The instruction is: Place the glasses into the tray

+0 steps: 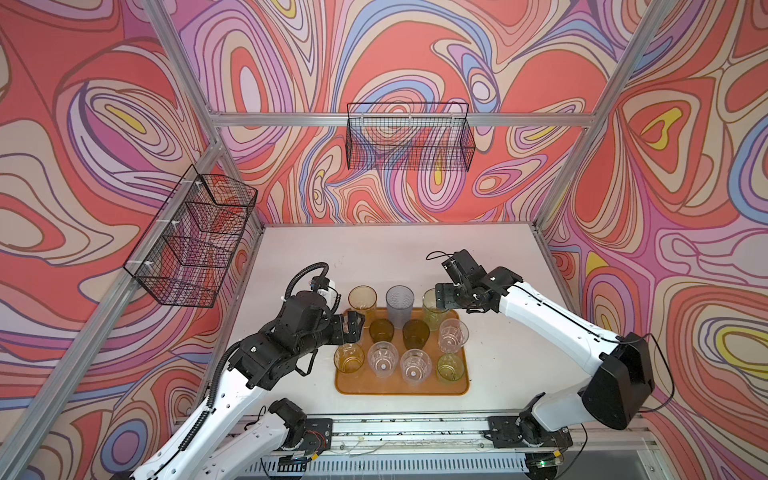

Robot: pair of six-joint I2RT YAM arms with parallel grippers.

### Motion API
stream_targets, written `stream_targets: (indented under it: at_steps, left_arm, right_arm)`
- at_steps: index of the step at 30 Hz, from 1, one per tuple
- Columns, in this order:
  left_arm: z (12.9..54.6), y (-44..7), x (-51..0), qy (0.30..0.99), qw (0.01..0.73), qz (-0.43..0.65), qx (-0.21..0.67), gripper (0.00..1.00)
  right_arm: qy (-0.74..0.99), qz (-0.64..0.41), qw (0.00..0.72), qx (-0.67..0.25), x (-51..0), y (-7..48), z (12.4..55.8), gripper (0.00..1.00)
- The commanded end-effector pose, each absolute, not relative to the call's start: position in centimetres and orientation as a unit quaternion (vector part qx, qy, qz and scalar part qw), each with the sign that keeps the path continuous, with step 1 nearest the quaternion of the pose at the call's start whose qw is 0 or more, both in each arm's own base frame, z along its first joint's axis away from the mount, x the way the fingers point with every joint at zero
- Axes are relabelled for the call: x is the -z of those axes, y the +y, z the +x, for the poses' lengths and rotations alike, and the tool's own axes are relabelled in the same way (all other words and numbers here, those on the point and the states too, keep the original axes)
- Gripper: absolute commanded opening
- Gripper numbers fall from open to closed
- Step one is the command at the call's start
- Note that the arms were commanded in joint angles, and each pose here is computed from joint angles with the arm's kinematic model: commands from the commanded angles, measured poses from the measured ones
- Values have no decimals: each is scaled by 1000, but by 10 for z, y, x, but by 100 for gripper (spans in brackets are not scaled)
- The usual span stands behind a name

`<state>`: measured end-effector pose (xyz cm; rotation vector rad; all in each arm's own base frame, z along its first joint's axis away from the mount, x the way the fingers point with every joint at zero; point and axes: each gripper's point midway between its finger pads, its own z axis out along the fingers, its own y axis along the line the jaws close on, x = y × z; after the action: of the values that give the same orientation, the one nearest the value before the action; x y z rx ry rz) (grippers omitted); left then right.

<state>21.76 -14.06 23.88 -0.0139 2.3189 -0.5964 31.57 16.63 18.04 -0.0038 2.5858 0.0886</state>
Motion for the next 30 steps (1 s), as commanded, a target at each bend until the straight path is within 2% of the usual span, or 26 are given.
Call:
stream_targets:
  at_steps: [1,7,15,18,22,26,30]
  left_arm:
    - [231,-139,-268,874,415,-30,250,100]
    - [256,-128,-282,844,482,-64,225,100]
    - [287,-68,-288,789,597,-135,58,100]
    - [293,-48,-292,746,648,-152,10,100]
    - [301,-21,-281,716,673,-182,-24,100]
    - [314,-1,-242,720,663,-205,-9,100]
    - [318,9,-220,735,648,-192,-53,100]
  right_arm:
    - [939,30,342,-14,-223,148,322,98]
    - [897,52,439,18,-255,124,334,98]
    - [813,83,574,51,-287,80,355,98]
    - [796,165,580,53,-283,27,359,98]
    - [768,224,597,65,-273,-18,359,98]
    - [747,250,609,92,-242,-42,352,98]
    - [738,263,612,112,-217,-53,344,98]
